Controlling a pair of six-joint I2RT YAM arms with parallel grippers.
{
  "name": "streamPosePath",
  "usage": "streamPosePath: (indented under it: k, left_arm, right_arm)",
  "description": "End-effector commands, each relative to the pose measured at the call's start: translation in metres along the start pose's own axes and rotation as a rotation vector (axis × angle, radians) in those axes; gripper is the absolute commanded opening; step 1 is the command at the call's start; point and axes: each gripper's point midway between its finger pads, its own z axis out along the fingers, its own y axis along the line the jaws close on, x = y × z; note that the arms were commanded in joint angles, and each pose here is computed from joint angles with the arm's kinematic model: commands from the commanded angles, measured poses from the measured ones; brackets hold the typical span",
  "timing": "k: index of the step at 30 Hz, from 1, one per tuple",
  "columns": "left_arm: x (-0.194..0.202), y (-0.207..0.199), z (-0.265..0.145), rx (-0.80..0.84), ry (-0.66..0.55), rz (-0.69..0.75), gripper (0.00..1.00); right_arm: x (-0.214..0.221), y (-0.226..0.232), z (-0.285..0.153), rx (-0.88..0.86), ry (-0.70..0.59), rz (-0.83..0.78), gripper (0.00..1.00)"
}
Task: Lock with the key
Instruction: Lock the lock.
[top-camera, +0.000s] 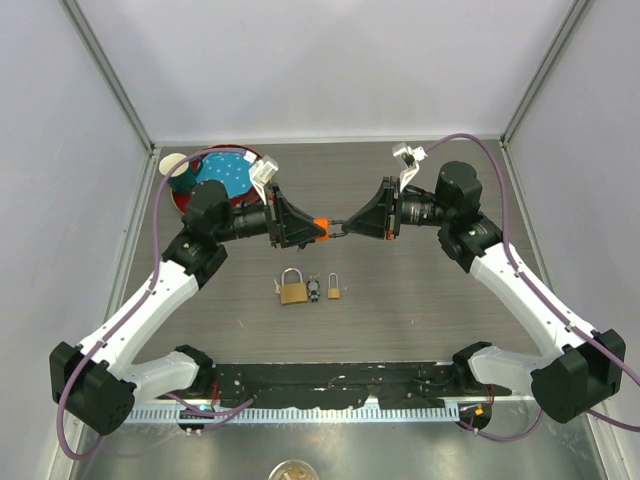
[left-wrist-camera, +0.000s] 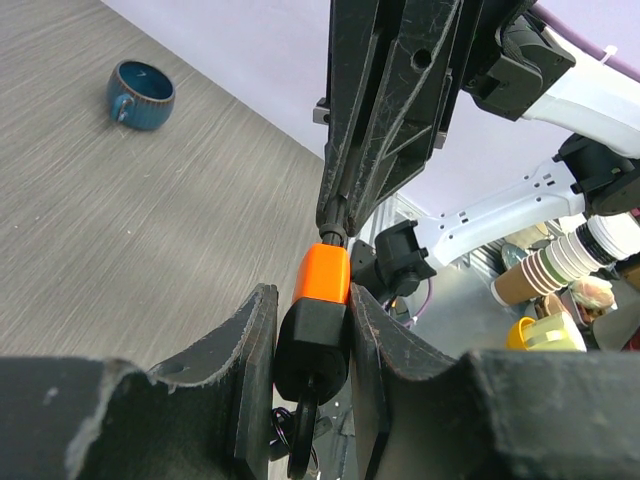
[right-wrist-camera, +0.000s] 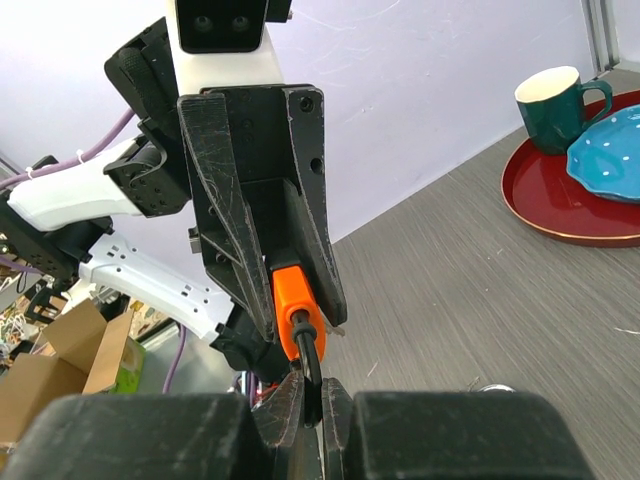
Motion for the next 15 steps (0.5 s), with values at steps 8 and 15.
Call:
streamPosePath:
  k: [8,15]
  left_arm:
    - [-0.026,-0.025,0.002,0.100,-0.073,0.077,0.00]
    - [-0.029,-0.031,0.002,0.134,-0.084,0.074,0.00]
  right_arm:
    - [-0.006,0.009,0.007,-0.060,-0.025,-0.028,0.02]
    - [-0.007,0.009,0.010,-0.062,-0.028,-0.030,0.02]
